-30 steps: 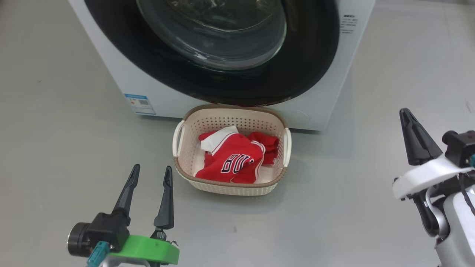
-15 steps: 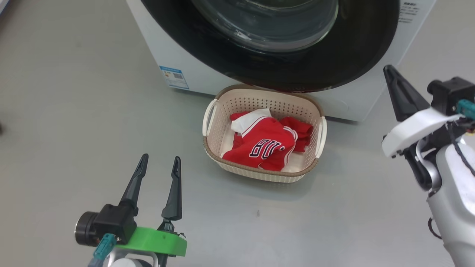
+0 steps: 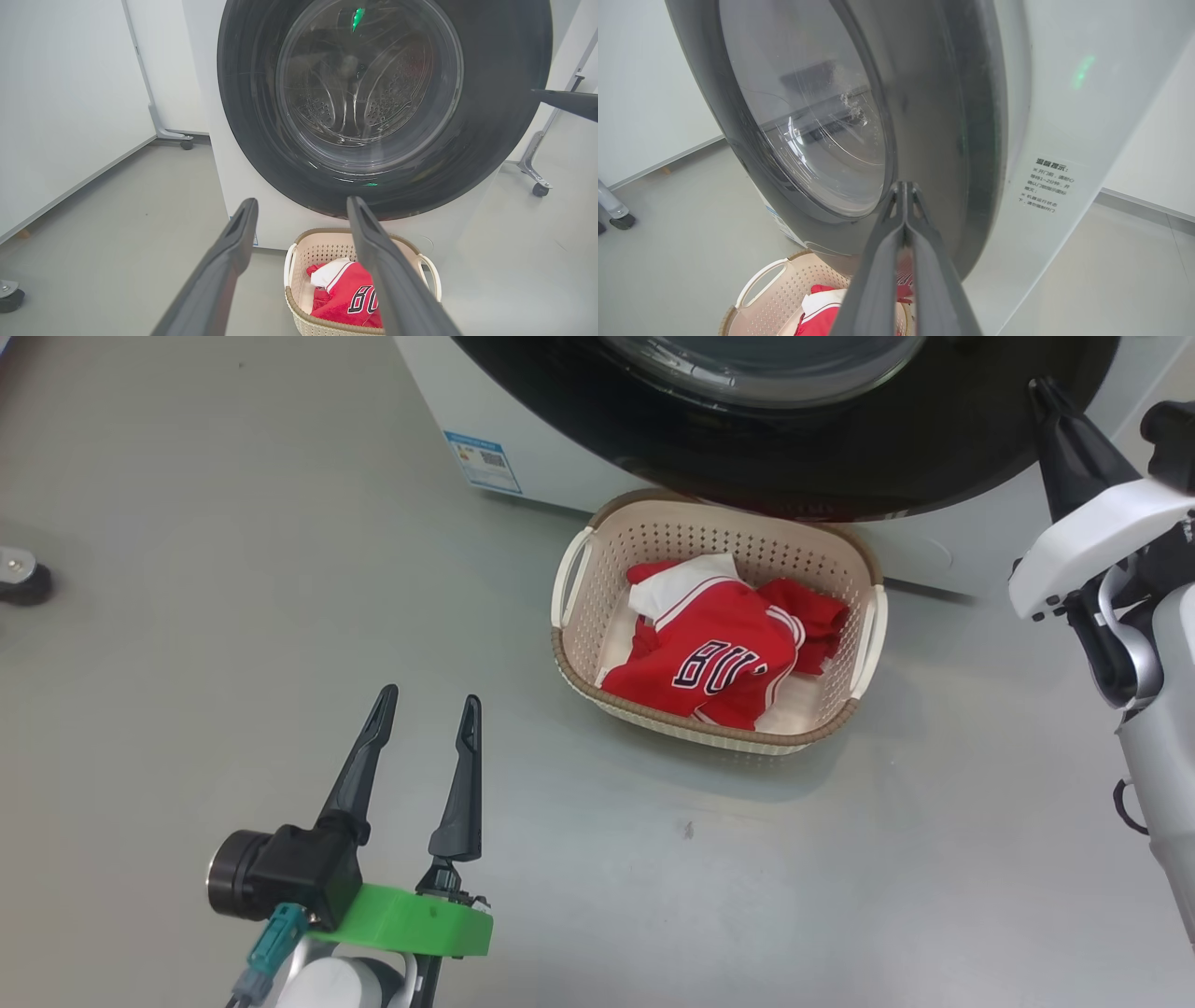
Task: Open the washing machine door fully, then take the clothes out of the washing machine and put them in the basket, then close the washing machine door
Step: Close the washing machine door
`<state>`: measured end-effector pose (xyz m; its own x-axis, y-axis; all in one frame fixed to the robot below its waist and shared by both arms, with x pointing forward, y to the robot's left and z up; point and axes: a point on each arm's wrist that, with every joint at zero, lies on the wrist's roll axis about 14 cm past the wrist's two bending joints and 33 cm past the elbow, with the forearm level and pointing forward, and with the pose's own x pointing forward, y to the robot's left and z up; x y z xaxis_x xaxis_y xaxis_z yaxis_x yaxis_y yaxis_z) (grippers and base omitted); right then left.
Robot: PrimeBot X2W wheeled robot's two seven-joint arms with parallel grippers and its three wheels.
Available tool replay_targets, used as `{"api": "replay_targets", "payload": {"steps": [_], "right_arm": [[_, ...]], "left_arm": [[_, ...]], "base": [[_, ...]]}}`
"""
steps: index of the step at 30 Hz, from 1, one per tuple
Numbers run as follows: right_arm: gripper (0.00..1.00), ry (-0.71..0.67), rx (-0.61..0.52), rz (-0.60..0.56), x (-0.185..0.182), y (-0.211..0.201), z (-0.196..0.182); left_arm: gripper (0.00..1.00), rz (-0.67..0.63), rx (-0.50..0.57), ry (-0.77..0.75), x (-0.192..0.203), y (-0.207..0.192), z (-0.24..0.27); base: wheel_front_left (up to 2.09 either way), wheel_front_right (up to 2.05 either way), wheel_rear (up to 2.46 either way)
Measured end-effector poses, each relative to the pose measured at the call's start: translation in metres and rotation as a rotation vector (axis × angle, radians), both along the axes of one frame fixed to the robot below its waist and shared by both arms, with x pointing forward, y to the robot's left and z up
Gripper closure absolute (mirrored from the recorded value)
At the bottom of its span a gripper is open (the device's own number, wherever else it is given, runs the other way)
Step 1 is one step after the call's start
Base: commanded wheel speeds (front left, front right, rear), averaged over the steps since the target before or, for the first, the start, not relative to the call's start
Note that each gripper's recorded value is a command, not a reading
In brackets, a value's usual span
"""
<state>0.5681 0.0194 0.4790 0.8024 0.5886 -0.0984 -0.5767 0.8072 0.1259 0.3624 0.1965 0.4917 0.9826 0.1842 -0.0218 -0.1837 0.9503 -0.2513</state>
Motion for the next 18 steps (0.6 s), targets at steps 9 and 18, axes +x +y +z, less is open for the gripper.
{"api": "replay_targets", "payload": {"steps": [9,18], "right_arm": [[1.0,0.044,-0.018,0.018,0.016,0.012,-0.021],[1.0,0.038,-0.031,0.021,0.03,0.016,-0.021]], "left_arm": [[0.0,0.026,0.012,0.026,0.0,0.007,-0.008],[0.0,0.035,0.015,0.036,0.0,0.01,-0.011]], "base": [[0.0,0.0,0.0],[0.0,0.0,0.0]]}}
